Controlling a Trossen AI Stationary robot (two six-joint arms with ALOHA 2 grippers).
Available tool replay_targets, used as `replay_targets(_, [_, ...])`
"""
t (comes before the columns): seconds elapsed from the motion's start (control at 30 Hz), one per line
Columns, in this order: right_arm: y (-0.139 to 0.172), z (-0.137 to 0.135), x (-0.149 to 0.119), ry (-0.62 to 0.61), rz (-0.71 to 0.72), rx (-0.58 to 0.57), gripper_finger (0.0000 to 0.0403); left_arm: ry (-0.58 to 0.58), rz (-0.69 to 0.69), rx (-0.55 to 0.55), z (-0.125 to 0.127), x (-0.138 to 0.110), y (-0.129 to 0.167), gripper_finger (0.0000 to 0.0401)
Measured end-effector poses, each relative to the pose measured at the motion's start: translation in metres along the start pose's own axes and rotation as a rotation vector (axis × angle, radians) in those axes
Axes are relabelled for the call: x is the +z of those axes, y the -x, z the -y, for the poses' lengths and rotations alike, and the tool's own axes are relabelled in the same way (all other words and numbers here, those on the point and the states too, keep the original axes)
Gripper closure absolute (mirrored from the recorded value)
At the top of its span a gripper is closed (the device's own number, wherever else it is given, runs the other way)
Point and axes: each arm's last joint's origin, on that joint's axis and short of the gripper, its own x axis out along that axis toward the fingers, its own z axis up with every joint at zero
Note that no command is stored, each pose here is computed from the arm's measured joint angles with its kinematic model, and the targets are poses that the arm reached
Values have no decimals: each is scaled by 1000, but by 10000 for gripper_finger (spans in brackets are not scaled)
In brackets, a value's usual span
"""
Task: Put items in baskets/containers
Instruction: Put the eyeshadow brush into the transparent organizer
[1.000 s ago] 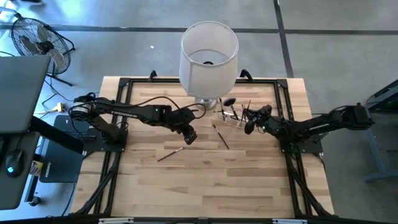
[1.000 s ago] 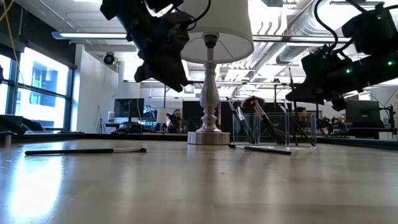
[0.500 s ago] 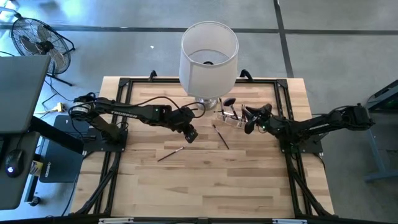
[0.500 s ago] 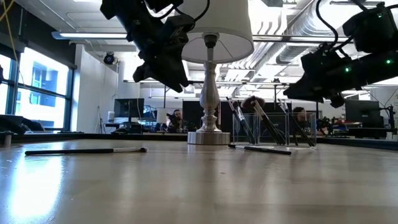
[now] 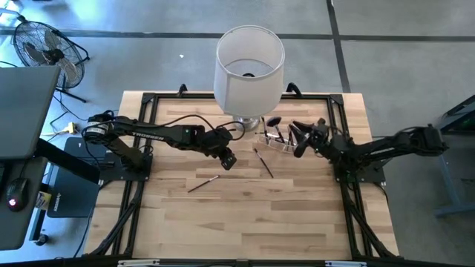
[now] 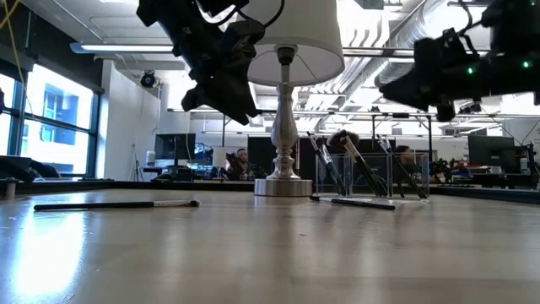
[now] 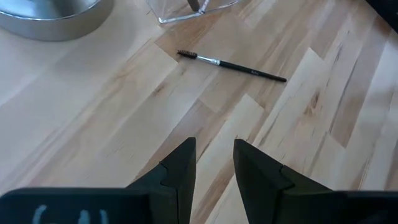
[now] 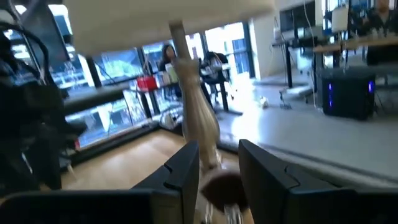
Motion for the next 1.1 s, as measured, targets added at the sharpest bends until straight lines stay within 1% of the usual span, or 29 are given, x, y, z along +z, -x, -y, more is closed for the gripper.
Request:
replay_targets(0.2, [-10,-14,29,54,94,63,311,1,-6,-6,0,0,0,295])
replay_targets(0.27, [-16,-21,39,72,98,99,321,0,-7,-6,0,0,0,295])
replay_targets(0.33, [-22,-28,45,99,60,152,332,0,-7,-6,0,0,0,295])
replay_targets(0.4, [-29,-36,48,128,-35,221,346,-1,-7,-5,0,0,0,295])
replay_targets(0.5, [-35,-45,48,143,-250,310,375,-2,-7,-4,0,0,0,295])
replay_targets(0.53, [-37,-47,48,140,-327,333,387,-2,-7,-4,0,-1,0,295])
replay_targets(0.6, [-39,-50,47,127,-462,361,398,-2,-9,-5,0,-1,0,295])
replay_targets(0.7, [-40,-55,43,115,-706,362,395,-4,-33,-13,0,-2,0,295])
replay_targets(0.77, [-39,-58,39,136,-887,316,400,-7,-64,-12,-1,-5,0,295])
replay_targets(0.83, [-39,-66,34,178,-1025,283,401,-17,-107,-1,-1,-10,1,295])
replay_targets(0.93, [-42,-85,26,236,-1124,247,401,-46,-173,31,1,-20,2,295])
replay_targets(1.1, [-51,-125,8,251,-1181,236,402,-127,-257,87,8,-40,7,295])
